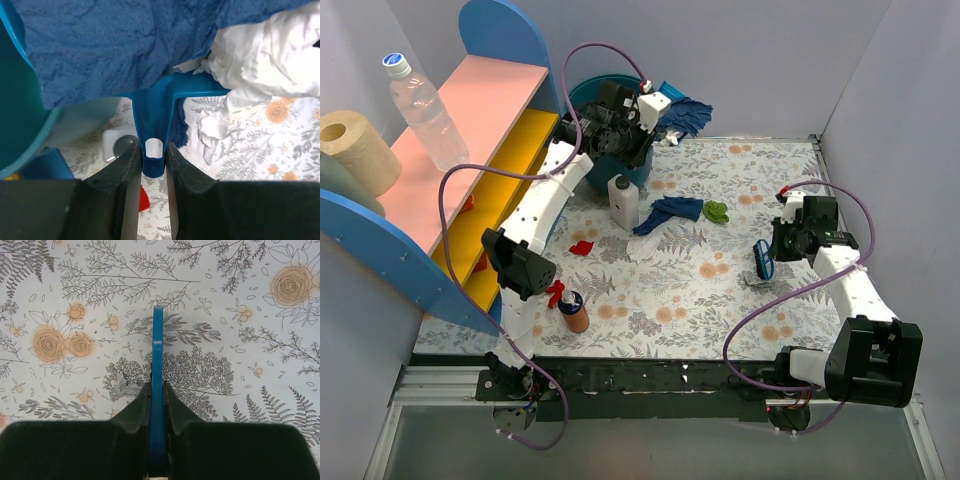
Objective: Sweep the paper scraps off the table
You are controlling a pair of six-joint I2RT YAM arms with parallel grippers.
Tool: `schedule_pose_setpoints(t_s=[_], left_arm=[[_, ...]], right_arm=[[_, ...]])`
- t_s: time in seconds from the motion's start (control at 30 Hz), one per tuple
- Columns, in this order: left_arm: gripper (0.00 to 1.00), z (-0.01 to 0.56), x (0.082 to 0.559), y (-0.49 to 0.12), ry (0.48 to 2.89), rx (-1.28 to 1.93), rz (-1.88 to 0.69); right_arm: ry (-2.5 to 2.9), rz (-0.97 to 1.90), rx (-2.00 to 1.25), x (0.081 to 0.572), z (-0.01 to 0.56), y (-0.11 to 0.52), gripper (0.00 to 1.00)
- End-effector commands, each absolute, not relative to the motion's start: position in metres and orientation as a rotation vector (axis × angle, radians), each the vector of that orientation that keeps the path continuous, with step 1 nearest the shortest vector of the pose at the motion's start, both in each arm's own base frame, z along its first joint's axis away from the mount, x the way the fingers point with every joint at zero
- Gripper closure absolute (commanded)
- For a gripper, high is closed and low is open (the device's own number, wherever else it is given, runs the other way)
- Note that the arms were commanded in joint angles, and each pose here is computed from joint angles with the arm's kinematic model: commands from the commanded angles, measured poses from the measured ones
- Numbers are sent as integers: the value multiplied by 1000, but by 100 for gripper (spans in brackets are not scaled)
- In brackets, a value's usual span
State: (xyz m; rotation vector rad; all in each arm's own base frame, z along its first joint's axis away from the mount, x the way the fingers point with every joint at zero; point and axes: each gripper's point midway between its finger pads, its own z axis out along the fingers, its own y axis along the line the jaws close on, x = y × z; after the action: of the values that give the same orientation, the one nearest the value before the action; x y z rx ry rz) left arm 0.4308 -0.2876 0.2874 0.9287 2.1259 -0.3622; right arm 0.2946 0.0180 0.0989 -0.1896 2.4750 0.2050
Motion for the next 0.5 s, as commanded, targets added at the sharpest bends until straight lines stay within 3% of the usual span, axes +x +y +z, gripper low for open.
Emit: schedule_pose_setpoints(t_s=[0.0, 0.47], left_arm=[[100, 339, 450, -268, 1970, 867, -240], [100, 354, 460, -243, 1992, 707, -227]], right_arm=[[2503, 219, -171, 285, 90, 18, 99], [2519, 224, -140, 275, 83, 13, 99]])
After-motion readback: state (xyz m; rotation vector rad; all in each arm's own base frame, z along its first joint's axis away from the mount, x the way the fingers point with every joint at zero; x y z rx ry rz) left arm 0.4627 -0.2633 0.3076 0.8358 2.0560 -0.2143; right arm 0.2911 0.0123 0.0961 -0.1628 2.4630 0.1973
